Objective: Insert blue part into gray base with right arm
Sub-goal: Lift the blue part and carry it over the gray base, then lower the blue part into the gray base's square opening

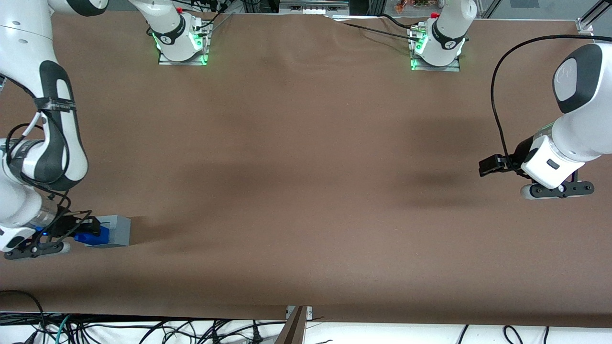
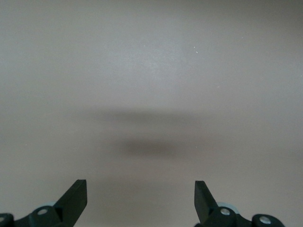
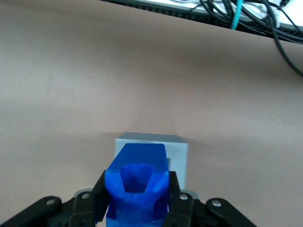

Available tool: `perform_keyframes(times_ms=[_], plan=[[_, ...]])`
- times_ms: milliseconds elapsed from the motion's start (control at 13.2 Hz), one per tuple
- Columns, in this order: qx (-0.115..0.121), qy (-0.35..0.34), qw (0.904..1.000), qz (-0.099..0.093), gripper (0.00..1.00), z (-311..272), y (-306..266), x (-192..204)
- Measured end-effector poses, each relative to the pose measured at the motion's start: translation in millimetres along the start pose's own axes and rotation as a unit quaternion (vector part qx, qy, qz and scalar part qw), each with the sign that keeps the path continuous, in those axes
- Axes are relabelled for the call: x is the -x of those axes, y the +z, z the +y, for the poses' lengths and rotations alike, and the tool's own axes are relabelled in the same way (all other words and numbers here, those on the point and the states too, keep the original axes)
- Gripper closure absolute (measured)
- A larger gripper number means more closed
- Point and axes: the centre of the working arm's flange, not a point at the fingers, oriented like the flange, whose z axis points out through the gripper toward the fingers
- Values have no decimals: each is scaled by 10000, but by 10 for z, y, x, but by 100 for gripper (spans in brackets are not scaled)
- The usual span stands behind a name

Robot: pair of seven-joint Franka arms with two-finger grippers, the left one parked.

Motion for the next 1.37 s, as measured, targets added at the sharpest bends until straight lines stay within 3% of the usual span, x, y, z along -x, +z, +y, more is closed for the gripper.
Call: perform_keyframes(times_ms=[835,1366], plan=[[-90,-10,9995,-296,49,60,177,111],[-101,-59,9995,-300,49,97,187,125]])
